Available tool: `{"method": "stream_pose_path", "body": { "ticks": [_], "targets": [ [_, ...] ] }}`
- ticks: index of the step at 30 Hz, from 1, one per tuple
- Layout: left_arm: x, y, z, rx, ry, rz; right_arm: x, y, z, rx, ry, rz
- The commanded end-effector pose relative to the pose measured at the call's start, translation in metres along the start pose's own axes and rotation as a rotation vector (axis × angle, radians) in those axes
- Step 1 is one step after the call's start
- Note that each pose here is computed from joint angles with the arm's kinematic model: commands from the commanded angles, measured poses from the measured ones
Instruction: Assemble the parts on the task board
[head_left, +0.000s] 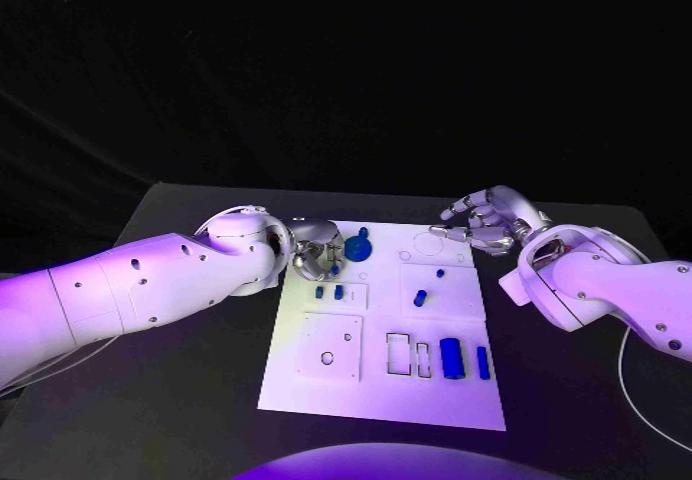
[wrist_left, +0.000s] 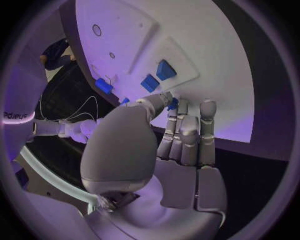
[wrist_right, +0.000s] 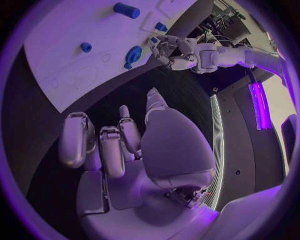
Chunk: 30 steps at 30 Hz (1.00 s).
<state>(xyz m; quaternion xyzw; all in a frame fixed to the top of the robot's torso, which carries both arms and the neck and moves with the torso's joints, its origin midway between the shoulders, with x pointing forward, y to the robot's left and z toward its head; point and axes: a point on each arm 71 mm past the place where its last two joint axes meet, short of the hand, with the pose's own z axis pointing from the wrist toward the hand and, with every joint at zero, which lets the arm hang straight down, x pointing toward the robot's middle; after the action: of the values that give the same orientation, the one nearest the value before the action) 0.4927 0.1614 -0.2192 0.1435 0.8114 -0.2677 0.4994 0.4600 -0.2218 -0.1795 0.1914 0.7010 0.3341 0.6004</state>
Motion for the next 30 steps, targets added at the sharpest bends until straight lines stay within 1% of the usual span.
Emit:
{"method": "stream_pose_path", "body": {
  "ticks": [1,9,15,25,30],
  "targets": [
    [0.0005,0.0005,0.0000,-0.005,0.004,0.002,0.0002,0.0008,-0.0001,-0.012,0.000,-0.009],
    [0.0006,0.0025,-0.0003,-0.018,0.006,0.003,-0.0012,-0.0008,0.0001,-0.005,-0.008,-0.015],
    [-0.0001,0.0046,-0.0008,-0.027,-0.003,0.003,-0.0019,-0.0015,0.0002,-0.002,-0.011,-0.017],
    [-0.0022,0.0062,-0.0043,-0.016,-0.032,-0.009,-0.0028,-0.0024,-0.0003,-0.001,-0.012,-0.018],
    [-0.0050,0.0074,-0.0085,-0.004,-0.061,-0.032,-0.0032,-0.0033,-0.0003,0.002,-0.011,-0.019]
  ]
}}
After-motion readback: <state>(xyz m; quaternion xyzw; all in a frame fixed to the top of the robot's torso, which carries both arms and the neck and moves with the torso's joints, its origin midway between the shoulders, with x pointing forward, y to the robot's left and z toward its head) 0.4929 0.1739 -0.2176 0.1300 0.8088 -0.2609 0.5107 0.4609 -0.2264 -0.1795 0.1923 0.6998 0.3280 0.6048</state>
